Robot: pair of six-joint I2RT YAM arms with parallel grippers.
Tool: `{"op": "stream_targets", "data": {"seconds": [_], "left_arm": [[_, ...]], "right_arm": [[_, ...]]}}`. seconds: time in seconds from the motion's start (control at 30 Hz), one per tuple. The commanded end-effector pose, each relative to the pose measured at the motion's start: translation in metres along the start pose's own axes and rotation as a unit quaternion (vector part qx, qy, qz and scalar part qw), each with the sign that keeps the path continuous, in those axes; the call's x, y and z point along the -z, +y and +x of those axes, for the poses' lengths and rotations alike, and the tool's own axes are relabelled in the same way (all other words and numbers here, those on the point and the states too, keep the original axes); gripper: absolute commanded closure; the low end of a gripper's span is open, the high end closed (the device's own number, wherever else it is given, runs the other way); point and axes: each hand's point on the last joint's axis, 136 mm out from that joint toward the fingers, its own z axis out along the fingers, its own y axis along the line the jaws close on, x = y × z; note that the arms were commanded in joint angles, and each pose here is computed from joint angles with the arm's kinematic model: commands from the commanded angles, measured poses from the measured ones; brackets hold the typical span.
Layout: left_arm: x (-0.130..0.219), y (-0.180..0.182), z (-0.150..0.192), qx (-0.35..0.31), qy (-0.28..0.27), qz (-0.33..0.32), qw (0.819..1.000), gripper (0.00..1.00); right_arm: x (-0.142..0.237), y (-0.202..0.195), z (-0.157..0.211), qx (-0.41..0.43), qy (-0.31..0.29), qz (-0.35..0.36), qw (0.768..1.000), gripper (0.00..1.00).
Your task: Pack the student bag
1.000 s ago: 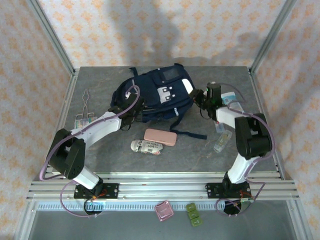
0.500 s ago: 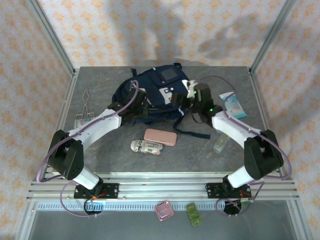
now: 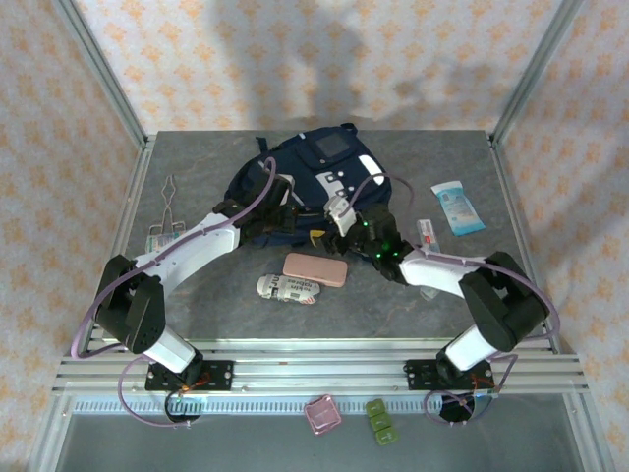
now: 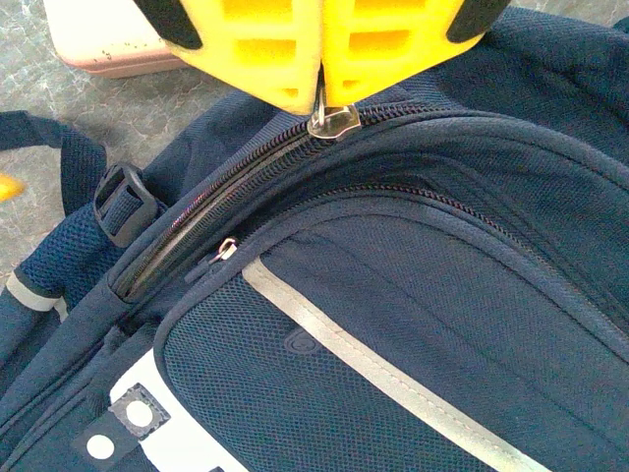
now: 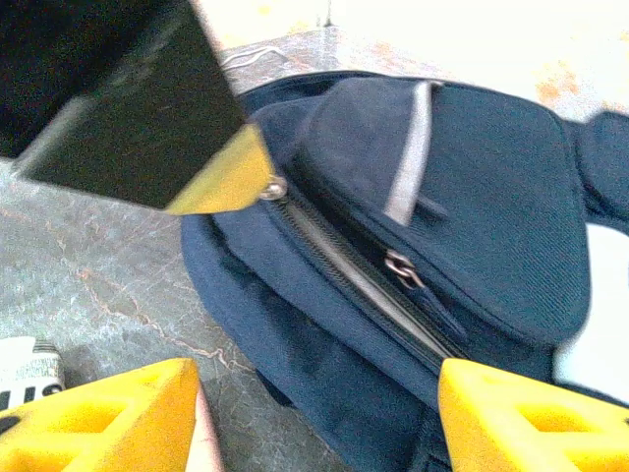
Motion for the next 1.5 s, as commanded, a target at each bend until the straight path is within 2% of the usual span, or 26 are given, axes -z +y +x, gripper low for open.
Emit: {"op": "stream_targets", "data": {"seconds": [0.0, 0.23, 0.47, 0.53, 0.67, 0.7, 0.9, 1.1, 1.3, 1.47], "left_arm": [[0.019, -0.014, -0.024, -0.008, -0.038, 0.032, 0.999, 1.00], [0.024, -0.016, -0.026, -0.002, -0.047, 0.046, 0.998, 1.00], [0.021, -0.021, -0.018, 0.004, -0.038, 0.067, 0.997, 1.00], [0.018, -0.021, -0.014, 0.005, -0.031, 0.067, 0.997, 1.00], [0.012, -0.007, -0.004, 0.002, -0.024, 0.034, 0.999, 1.00], [0.010, -0.002, -0.001, -0.001, -0.023, 0.022, 0.999, 1.00], [0.006, 0.040, 0.011, -0.037, -0.021, -0.088, 0.995, 1.00], [0.012, 0.076, 0.008, -0.052, -0.053, -0.178, 0.981, 1.00], [0.013, 0.110, -0.008, -0.005, -0.090, -0.203, 0.975, 1.00], [0.003, 0.140, -0.019, 0.036, -0.102, -0.223, 0.969, 1.00]], "right_arm": [[-0.014, 0.001, -0.018, 0.106, -0.032, 0.003, 0.994, 0.36], [-0.031, 0.003, -0.022, 0.136, -0.053, 0.021, 0.989, 0.35], [-0.055, -0.010, -0.026, 0.143, -0.046, 0.075, 0.986, 0.39], [-0.063, -0.015, -0.026, 0.138, -0.038, 0.082, 0.986, 0.51], [-0.068, -0.016, -0.019, 0.140, -0.022, 0.079, 0.987, 0.95], [-0.067, -0.017, -0.019, 0.140, -0.020, 0.083, 0.986, 0.99], [-0.050, -0.021, -0.016, 0.150, -0.017, 0.105, 0.983, 1.00], [-0.030, -0.015, -0.014, 0.149, -0.027, 0.106, 0.983, 1.00], [-0.005, -0.009, -0.016, 0.158, -0.044, 0.105, 0.981, 1.00], [0.015, -0.028, -0.020, 0.138, -0.058, 0.140, 0.979, 1.00]]}}
